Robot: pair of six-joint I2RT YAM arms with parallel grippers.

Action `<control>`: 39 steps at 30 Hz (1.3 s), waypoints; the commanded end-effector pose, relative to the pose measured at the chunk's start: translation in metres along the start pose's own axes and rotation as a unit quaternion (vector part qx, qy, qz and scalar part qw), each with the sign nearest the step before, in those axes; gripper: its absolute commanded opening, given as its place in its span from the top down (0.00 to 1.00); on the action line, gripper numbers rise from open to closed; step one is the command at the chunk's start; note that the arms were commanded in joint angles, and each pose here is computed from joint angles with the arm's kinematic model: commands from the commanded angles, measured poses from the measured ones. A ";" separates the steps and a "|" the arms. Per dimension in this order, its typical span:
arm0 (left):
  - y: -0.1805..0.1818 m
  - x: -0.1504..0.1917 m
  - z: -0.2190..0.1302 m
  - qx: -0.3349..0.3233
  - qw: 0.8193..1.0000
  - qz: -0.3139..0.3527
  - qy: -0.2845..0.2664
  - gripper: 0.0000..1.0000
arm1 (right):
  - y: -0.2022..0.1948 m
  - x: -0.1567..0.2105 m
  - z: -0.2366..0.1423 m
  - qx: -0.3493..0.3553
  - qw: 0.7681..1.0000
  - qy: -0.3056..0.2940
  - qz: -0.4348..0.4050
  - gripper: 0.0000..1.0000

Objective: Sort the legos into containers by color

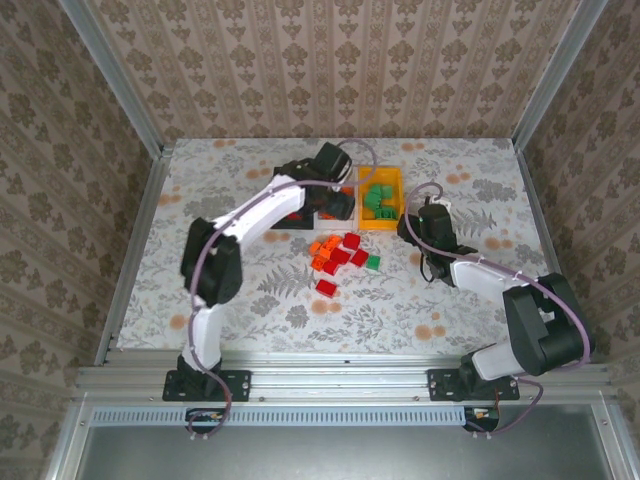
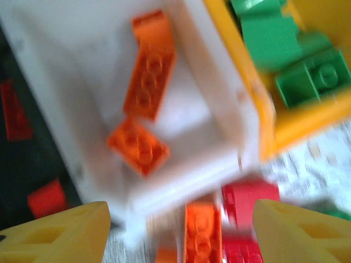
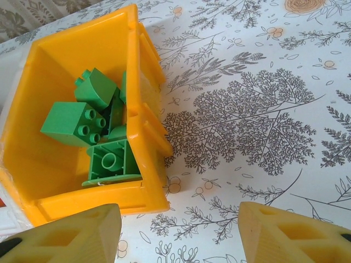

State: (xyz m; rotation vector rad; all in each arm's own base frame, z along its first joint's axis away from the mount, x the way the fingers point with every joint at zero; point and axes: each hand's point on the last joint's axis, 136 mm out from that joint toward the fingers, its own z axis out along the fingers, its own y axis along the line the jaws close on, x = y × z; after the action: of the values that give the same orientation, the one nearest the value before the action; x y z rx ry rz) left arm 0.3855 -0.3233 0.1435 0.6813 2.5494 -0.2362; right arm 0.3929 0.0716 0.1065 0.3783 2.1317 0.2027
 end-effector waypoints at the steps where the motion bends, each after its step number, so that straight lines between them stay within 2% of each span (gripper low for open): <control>1: 0.003 0.030 -0.026 0.008 0.998 -0.054 -0.033 0.27 | 0.004 -0.004 -0.002 -0.014 1.000 -0.006 0.013 0.41; 3: -0.008 0.062 -0.029 0.051 0.995 -0.082 -0.025 0.26 | 0.008 0.000 0.001 -0.023 1.000 0.003 0.013 0.41; 5: -0.022 0.084 -0.034 0.081 0.991 -0.105 -0.015 0.20 | 0.009 0.005 0.005 -0.022 1.000 0.011 0.011 0.41; 6: -0.032 0.093 -0.035 0.096 0.989 -0.114 -0.005 0.14 | 0.008 0.006 0.006 -0.021 1.000 0.013 0.010 0.41; 7: -0.039 0.101 -0.035 0.101 0.988 -0.118 0.003 0.02 | 0.008 0.007 0.007 -0.020 1.000 0.015 0.009 0.41; 10: -0.058 0.129 -0.031 0.097 0.984 -0.148 0.032 0.00 | 0.007 0.005 0.005 -0.016 1.000 0.011 0.006 0.41; 11: -0.057 0.140 -0.028 0.076 0.983 -0.160 0.046 0.00 | 0.006 0.004 0.004 -0.014 1.000 0.010 0.005 0.41; 14: -0.060 0.158 -0.021 0.028 0.992 -0.109 0.060 0.00 | 0.005 0.003 0.001 -0.013 1.000 0.006 0.002 0.40; 18: -0.059 0.173 -0.008 0.009 0.994 -0.051 0.093 0.00 | 0.005 0.003 -0.001 -0.015 1.000 0.006 0.003 0.39; 21: -0.067 0.180 0.003 0.029 0.993 -0.042 0.105 0.05 | 0.006 0.001 -0.001 -0.017 1.000 0.004 0.004 0.39; 30: -0.057 0.199 0.029 -0.012 0.990 -0.025 0.136 0.23 | 0.007 0.000 -0.002 -0.018 1.000 0.003 0.005 0.39; 34: -0.054 0.201 0.035 -0.020 0.990 -0.015 0.137 0.26 | 0.007 0.001 -0.002 -0.020 1.000 0.004 0.004 0.40; 37: -0.056 0.202 0.040 -0.014 0.991 -0.008 0.132 0.33 | 0.007 0.002 -0.002 -0.020 1.000 0.005 0.003 0.40; 39: -0.057 0.200 0.041 -0.012 0.992 -0.005 0.129 0.41 | 0.007 0.003 -0.001 -0.021 1.000 0.007 0.003 0.41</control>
State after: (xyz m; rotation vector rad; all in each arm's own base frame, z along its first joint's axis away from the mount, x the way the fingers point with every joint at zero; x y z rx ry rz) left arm 0.2213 -0.3003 0.0189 0.6897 2.8100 -0.1527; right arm 0.3922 0.0767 0.1004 0.3671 2.1546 0.2299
